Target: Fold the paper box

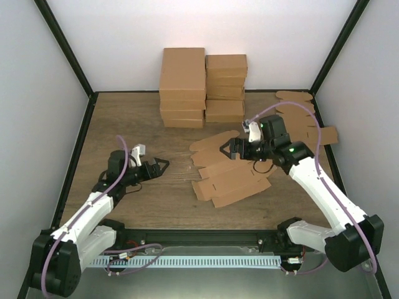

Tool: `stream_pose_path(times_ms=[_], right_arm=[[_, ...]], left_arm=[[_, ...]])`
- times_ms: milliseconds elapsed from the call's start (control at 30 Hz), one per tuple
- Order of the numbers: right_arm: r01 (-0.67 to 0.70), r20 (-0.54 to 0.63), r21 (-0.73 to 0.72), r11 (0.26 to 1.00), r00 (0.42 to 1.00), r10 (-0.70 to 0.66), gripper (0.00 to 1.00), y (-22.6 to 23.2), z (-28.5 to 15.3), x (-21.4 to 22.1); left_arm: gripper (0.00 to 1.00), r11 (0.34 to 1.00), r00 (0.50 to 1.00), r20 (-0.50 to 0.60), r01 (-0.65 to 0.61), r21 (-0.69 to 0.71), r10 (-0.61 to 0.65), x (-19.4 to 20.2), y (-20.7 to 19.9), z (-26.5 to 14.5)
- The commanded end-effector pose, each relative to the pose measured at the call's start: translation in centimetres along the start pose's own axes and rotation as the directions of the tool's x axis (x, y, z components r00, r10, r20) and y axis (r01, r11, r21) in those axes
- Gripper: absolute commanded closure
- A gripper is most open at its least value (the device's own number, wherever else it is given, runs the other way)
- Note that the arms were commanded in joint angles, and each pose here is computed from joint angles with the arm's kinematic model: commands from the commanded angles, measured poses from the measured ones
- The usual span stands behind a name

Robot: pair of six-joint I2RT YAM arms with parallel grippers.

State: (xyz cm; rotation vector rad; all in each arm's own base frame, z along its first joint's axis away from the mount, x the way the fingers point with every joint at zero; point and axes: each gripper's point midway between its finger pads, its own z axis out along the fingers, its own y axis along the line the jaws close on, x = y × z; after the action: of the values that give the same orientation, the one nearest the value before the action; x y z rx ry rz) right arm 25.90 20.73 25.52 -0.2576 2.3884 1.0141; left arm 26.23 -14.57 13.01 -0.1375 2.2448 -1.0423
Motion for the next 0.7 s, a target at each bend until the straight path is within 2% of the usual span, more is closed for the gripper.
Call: stream_pose_path(times_ms=[0,200,500,667], right_arm=[[-0.074,0.06,0.193,0.978,0.996,0.063,0.0,-6.1,1.5,0.7],[-0.165,0.099,0.3,0.94,0.985,0.141,0.0,-12.7,1.2,1.4],[-0.245,0.167,0.236,0.94,0.964,0.209,0.0,-13.3,1.6,3.4],[-0.285,0.221,0.308,0.908,0.949,0.223,0.0,-14.6,0.5,3.6]], left_arm=[[0.0,1.0,1.0,-0.019,-0.007,0.003,0.007,0.6,-1.1,1.0],[0.01,0.999,0.992,-0.116,0.049,-0.021,-0.052,4.0,-1.7,2.9],[0.0,0.999,0.986,-0.167,0.017,-0.043,-0.024,5.4,-2.6,4.9],[0.0,0.999,0.977,-0.209,0.037,-0.01,-0.038,5.7,-3.2,6.4]])
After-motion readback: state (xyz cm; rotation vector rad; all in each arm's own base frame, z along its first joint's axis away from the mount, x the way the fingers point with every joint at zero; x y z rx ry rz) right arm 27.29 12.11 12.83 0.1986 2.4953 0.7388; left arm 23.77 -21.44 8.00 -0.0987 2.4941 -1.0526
